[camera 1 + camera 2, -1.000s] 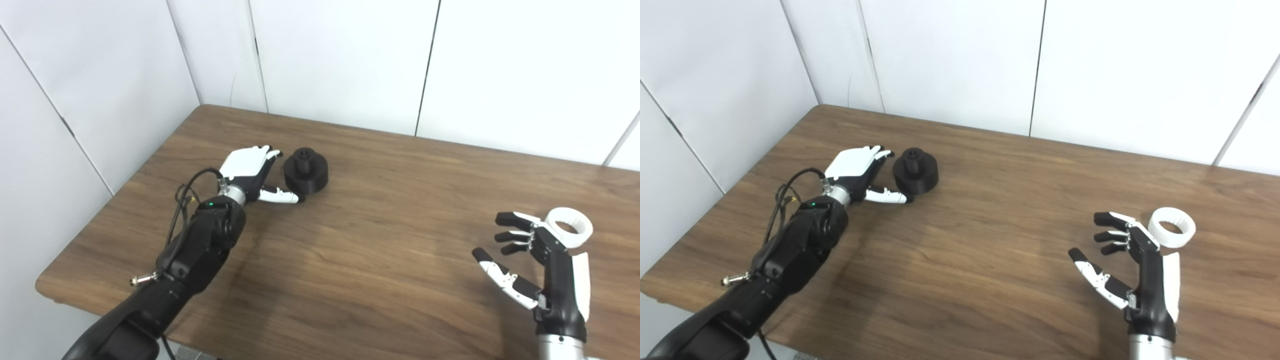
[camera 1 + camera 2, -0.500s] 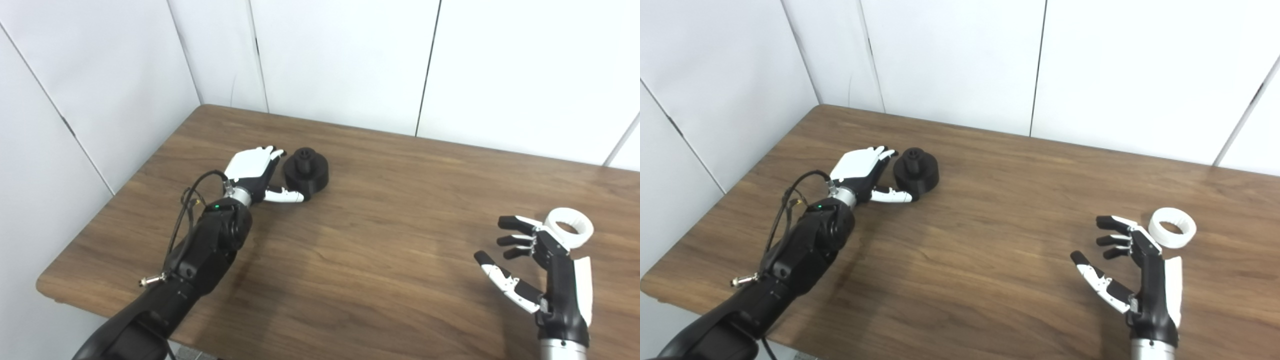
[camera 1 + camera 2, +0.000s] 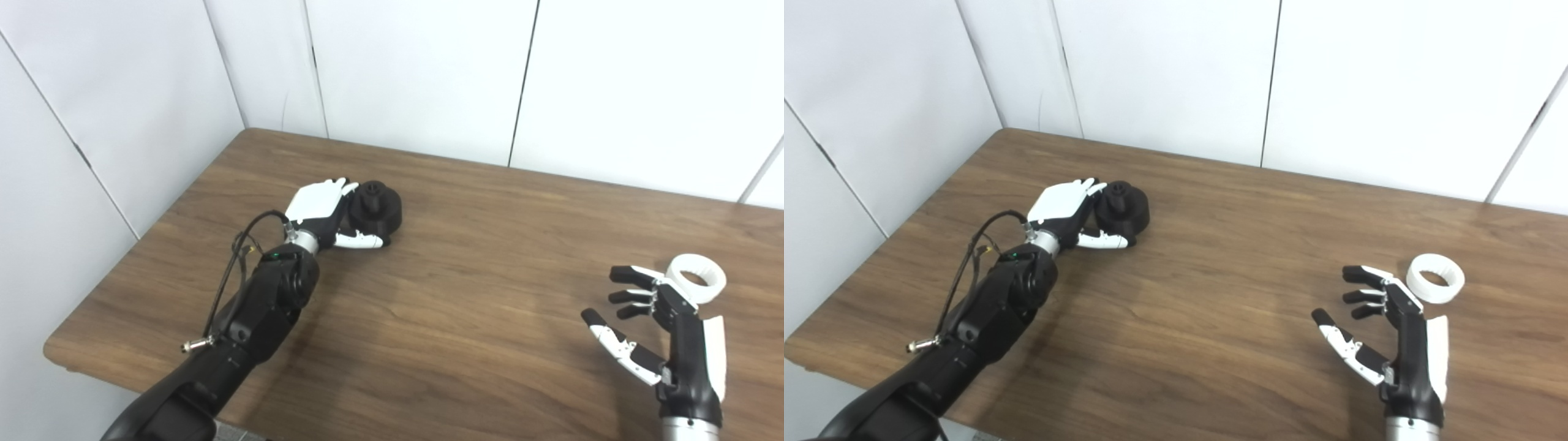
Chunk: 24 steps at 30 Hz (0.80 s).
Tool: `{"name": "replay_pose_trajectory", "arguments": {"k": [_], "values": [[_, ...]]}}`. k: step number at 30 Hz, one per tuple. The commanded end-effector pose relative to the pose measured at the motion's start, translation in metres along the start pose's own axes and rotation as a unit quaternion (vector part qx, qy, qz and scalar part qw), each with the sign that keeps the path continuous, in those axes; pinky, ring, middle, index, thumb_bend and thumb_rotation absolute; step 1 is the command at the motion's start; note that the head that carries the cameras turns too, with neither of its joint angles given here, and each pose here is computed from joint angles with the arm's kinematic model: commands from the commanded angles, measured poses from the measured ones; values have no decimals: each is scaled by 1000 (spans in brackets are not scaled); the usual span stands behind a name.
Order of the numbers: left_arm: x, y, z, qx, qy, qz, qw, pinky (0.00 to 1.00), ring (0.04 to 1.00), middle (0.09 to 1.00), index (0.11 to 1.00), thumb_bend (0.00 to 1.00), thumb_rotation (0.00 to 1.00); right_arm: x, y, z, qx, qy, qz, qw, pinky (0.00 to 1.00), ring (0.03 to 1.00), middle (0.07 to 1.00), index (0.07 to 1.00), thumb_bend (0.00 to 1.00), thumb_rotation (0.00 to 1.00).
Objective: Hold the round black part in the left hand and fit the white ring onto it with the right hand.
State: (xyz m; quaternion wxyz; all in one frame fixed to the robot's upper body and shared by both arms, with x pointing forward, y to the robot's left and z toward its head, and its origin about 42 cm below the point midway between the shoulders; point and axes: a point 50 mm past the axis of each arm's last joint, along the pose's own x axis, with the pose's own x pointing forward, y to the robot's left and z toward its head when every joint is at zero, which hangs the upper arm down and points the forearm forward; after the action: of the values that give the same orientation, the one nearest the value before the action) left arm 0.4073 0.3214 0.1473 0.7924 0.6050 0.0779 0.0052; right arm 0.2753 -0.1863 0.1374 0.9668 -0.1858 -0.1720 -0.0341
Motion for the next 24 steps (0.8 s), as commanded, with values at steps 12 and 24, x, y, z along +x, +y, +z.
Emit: {"name": "replay_pose_trajectory", "arguments": {"k": [12,24], "values": [[12,22,8,-47,-25,99,994,1000,1000,1000,683,905,384,-23,-2,-15,-5,44,9,999,439,564,664,655,575,122],[12,21,4,-60,-26,111,992,1000,1000,1000,607,846,312,-22,-3,-14,-3,45,9,999,433,555,657,654,568,114]]}}
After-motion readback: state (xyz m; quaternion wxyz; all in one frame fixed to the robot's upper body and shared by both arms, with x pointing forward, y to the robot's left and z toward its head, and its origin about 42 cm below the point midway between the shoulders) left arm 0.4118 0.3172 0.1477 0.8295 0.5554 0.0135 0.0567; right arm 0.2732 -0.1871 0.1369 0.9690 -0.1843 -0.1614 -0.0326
